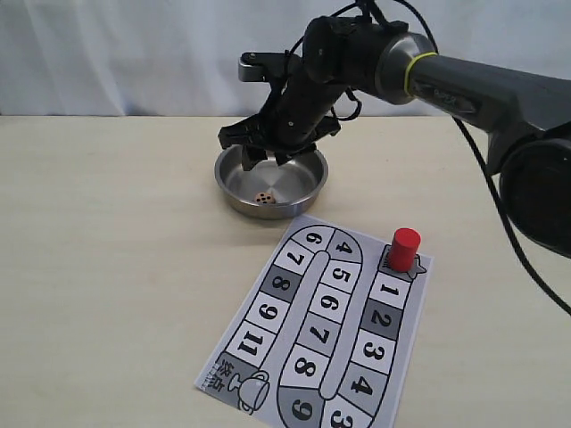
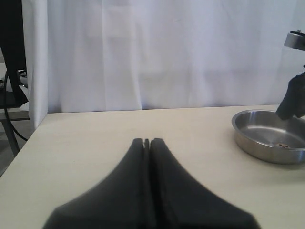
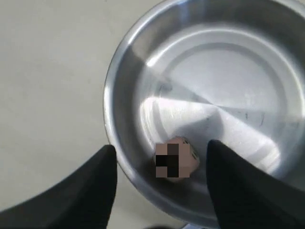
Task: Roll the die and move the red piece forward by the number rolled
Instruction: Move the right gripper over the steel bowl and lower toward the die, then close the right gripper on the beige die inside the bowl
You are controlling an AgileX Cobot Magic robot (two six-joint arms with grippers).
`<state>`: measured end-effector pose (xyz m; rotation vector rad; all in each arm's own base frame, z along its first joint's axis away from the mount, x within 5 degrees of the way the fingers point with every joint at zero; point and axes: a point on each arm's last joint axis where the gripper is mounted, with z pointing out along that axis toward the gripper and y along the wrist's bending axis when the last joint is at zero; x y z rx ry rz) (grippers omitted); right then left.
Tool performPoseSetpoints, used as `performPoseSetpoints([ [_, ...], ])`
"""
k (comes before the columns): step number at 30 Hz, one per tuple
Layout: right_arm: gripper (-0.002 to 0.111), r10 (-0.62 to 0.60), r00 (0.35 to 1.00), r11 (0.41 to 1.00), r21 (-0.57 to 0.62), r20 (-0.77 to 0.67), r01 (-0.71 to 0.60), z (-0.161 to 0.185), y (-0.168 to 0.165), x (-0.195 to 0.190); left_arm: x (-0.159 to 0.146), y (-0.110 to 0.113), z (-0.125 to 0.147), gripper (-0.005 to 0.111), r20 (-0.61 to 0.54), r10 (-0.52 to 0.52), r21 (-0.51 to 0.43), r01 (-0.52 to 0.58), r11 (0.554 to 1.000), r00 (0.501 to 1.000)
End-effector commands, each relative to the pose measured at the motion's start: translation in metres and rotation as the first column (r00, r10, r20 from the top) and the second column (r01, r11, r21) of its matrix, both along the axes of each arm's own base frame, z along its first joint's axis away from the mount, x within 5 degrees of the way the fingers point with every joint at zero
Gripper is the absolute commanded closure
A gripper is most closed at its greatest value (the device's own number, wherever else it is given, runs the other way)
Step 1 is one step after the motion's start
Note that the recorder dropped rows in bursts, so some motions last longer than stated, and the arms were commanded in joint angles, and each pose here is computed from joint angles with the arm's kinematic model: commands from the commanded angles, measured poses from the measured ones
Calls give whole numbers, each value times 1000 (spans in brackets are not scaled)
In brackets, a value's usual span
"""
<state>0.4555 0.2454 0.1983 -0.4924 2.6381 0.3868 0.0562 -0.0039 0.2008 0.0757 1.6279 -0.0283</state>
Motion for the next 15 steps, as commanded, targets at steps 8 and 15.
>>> performPoseSetpoints([
  [8, 54, -148, 987, 987, 58, -68, 153, -36, 5, 11, 0, 0, -1, 107, 3, -2, -10, 2, 1000, 1000],
  [15, 54, -202, 975, 978, 24, -93, 205, -55, 3, 13, 0, 0, -1, 107, 3, -2, -10, 2, 1000, 1000],
])
